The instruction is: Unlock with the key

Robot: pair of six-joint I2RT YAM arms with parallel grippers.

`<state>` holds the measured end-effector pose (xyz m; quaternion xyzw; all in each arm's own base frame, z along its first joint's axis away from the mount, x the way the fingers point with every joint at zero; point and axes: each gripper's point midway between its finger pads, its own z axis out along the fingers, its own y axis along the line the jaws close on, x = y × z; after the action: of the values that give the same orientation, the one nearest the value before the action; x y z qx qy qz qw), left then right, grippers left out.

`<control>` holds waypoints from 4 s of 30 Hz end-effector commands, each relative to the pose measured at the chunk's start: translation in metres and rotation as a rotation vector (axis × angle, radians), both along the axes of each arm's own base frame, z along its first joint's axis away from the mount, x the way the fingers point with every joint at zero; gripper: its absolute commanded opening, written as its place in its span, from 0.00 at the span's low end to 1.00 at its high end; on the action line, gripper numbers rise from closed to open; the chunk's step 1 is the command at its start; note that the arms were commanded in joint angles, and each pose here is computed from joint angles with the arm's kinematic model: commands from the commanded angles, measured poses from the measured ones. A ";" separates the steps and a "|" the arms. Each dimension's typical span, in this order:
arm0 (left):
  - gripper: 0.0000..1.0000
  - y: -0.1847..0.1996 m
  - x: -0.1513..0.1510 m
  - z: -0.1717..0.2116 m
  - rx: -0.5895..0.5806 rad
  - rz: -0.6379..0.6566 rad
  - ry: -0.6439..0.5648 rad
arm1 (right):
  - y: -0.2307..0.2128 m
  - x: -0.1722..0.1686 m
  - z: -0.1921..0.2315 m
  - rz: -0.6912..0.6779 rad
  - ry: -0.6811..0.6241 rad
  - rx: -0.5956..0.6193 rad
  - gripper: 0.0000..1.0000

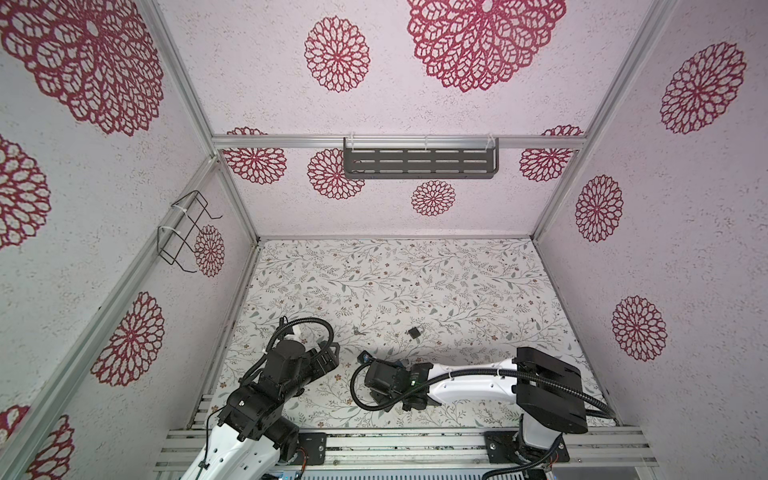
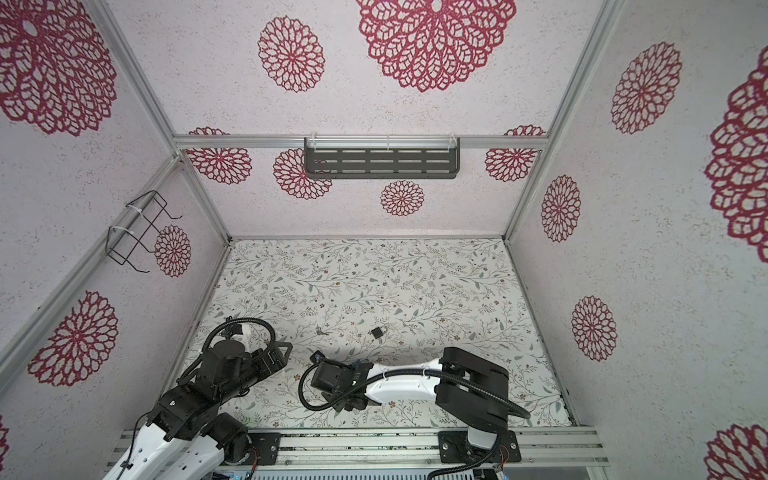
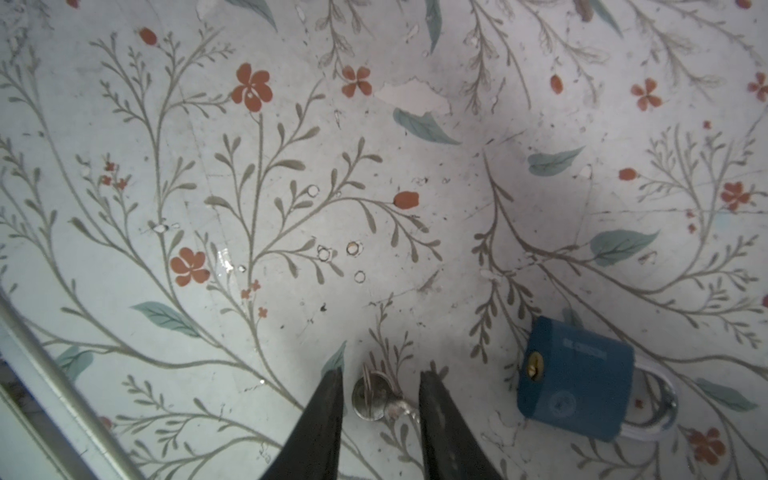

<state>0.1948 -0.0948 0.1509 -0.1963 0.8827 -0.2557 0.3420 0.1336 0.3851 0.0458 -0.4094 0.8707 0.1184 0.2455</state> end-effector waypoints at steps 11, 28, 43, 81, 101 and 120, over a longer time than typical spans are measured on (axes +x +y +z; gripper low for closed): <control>0.97 0.001 -0.002 -0.006 0.010 0.004 0.014 | 0.010 0.000 -0.002 0.020 0.015 0.004 0.19; 0.97 -0.002 0.001 -0.003 -0.014 0.007 0.009 | 0.007 0.007 0.018 -0.004 -0.027 0.041 0.01; 0.98 -0.017 0.011 0.027 -0.156 0.014 -0.060 | -0.012 0.020 0.079 -0.078 -0.055 0.226 0.01; 0.98 -0.089 0.058 0.152 -0.967 0.084 -0.242 | 0.029 0.066 0.312 -0.026 -0.146 1.024 0.00; 0.96 -0.079 0.056 0.146 -0.999 0.193 -0.254 | 0.034 0.070 0.301 -0.018 -0.120 1.054 0.00; 0.61 -0.073 0.057 0.137 -0.969 0.230 -0.246 | 0.022 0.071 0.300 -0.017 -0.147 1.052 0.00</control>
<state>0.2539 -0.1675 0.2878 -0.3983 0.5886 -0.6172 0.3376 0.2056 0.4124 0.3224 -0.2359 0.7019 0.4914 0.4584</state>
